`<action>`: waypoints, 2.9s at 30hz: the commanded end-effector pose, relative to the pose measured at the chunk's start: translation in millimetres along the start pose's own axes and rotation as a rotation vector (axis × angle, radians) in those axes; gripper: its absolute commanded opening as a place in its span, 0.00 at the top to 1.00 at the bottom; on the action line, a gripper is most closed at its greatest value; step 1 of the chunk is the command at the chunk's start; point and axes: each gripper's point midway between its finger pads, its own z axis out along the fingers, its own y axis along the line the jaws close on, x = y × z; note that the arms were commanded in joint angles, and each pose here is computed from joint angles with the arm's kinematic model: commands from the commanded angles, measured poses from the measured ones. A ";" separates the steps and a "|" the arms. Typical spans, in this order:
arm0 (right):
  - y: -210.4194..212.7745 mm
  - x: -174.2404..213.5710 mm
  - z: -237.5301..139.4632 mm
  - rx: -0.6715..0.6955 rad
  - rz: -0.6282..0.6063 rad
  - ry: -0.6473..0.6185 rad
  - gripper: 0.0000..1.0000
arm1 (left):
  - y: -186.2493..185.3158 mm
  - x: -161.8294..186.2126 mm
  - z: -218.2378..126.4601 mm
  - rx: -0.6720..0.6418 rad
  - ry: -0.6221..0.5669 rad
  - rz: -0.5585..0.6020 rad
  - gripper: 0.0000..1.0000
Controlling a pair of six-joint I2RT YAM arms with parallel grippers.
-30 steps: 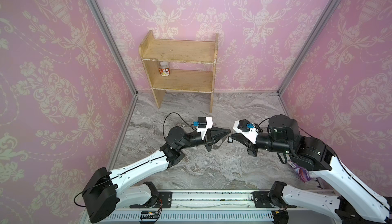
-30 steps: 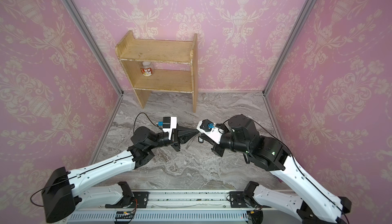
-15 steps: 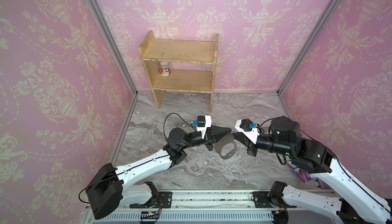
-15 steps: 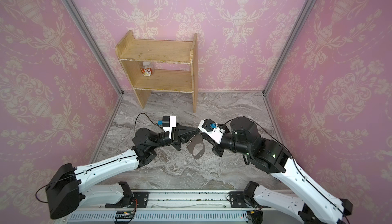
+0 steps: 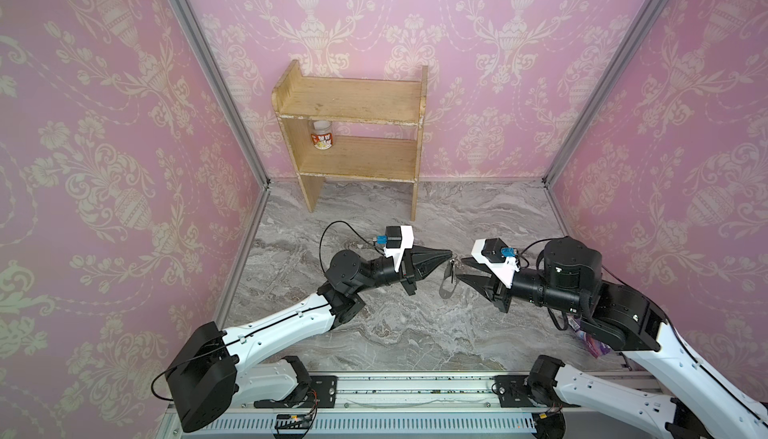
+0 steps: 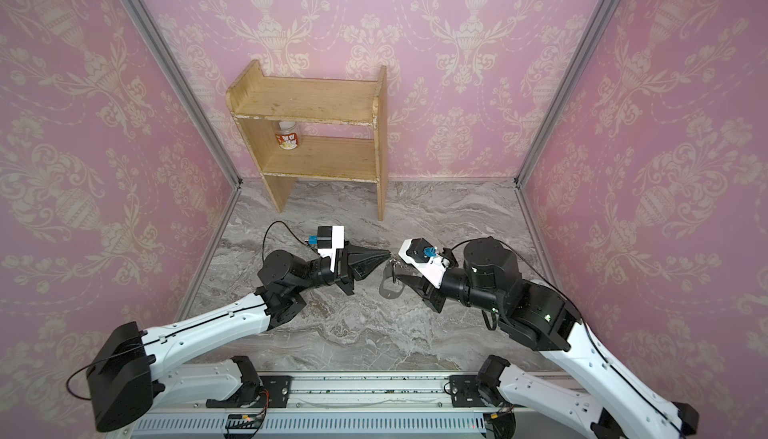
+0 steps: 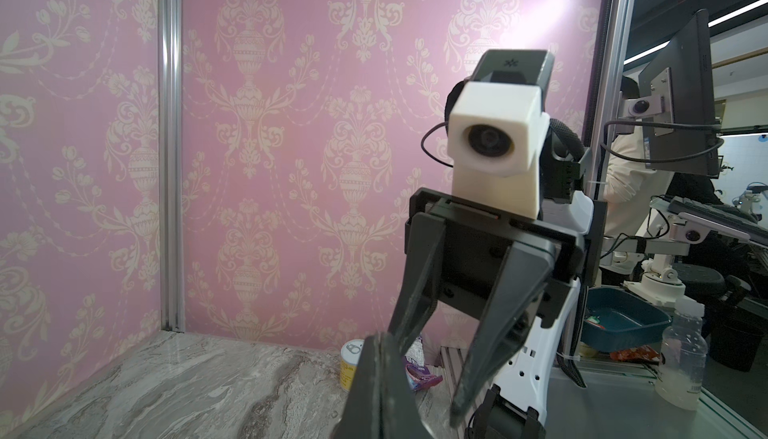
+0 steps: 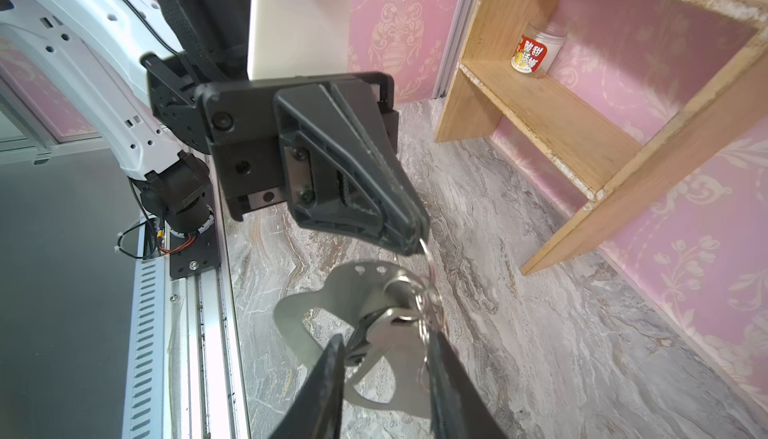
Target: Put the keys on the keyring
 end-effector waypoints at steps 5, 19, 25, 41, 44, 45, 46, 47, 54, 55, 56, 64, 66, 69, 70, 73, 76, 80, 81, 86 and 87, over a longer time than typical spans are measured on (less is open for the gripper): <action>5.4 3.4 20.8 -0.048 0.089 -0.017 0.64 | 0.2 -13.9 -3.6 -0.013 -0.042 0.035 1.00; -11.8 -1.3 13.0 0.054 0.050 -0.021 1.00 | 0.0 -1.2 -12.9 -0.042 0.006 0.030 1.00; -8.9 -6.5 -16.0 0.041 -0.029 0.064 1.00 | 9.6 11.4 -18.6 -0.103 0.051 0.054 1.00; -2.5 -40.1 -31.5 -0.003 -0.071 -0.014 1.00 | 15.5 35.7 -20.4 -0.117 0.125 0.039 1.00; -1.6 -42.0 -31.2 -0.012 -0.074 -0.012 1.00 | 16.5 38.3 -21.1 -0.123 0.133 0.035 0.93; -1.4 -41.8 -30.8 -0.014 -0.075 -0.009 1.00 | 17.3 38.6 -21.8 -0.128 0.132 0.035 0.85; -1.1 -41.9 -30.2 -0.015 -0.075 -0.007 1.00 | 17.8 38.4 -22.8 -0.135 0.130 0.037 0.75; -1.4 -40.9 -29.6 -0.015 -0.074 -0.003 1.00 | 18.9 37.8 -24.2 -0.146 0.127 0.042 0.67; -1.0 -37.4 -26.4 -0.019 -0.072 0.014 1.00 | 23.5 34.3 -40.6 -0.231 0.135 0.068 0.46; -0.9 -36.7 -25.4 -0.020 -0.071 0.017 1.00 | 23.6 32.8 -42.3 -0.238 0.135 0.073 0.44; -0.7 -35.7 -24.0 -0.022 -0.068 0.020 1.00 | 23.9 32.1 -43.8 -0.247 0.137 0.075 0.43; 1.8 -20.6 -3.8 -0.044 -0.023 0.049 1.00 | 23.1 26.8 -57.3 -0.295 0.150 0.108 0.33; 2.5 -17.8 1.7 -0.051 -0.014 0.056 1.00 | 21.5 28.0 -60.8 -0.299 0.166 0.109 0.31; 3.2 -14.4 10.2 -0.060 0.003 0.060 1.00 | 20.7 29.7 -67.3 -0.316 0.190 0.113 0.30; 4.4 -12.8 14.2 -0.069 0.014 0.061 1.00 | 20.9 30.0 -70.1 -0.326 0.197 0.118 0.29; 9.9 -4.6 27.8 -0.102 0.047 0.070 1.00 | 22.2 27.1 -77.5 -0.360 0.202 0.140 0.28; 15.5 3.3 42.9 -0.138 0.080 0.074 1.00 | 25.5 25.0 -86.3 -0.406 0.208 0.159 0.28; 19.5 15.2 56.9 -0.159 0.094 0.094 1.00 | 26.7 28.0 -96.1 -0.441 0.232 0.165 0.27; 19.7 14.2 58.3 -0.164 0.093 0.093 1.00 | 26.0 30.8 -98.0 -0.440 0.245 0.162 0.27; 18.2 -2.3 58.1 -0.172 0.068 0.071 1.00 | 14.6 51.8 -99.8 -0.371 0.294 0.108 0.28; 17.7 -3.3 59.3 -0.172 0.066 0.071 1.00 | 13.9 54.3 -99.9 -0.365 0.298 0.096 0.29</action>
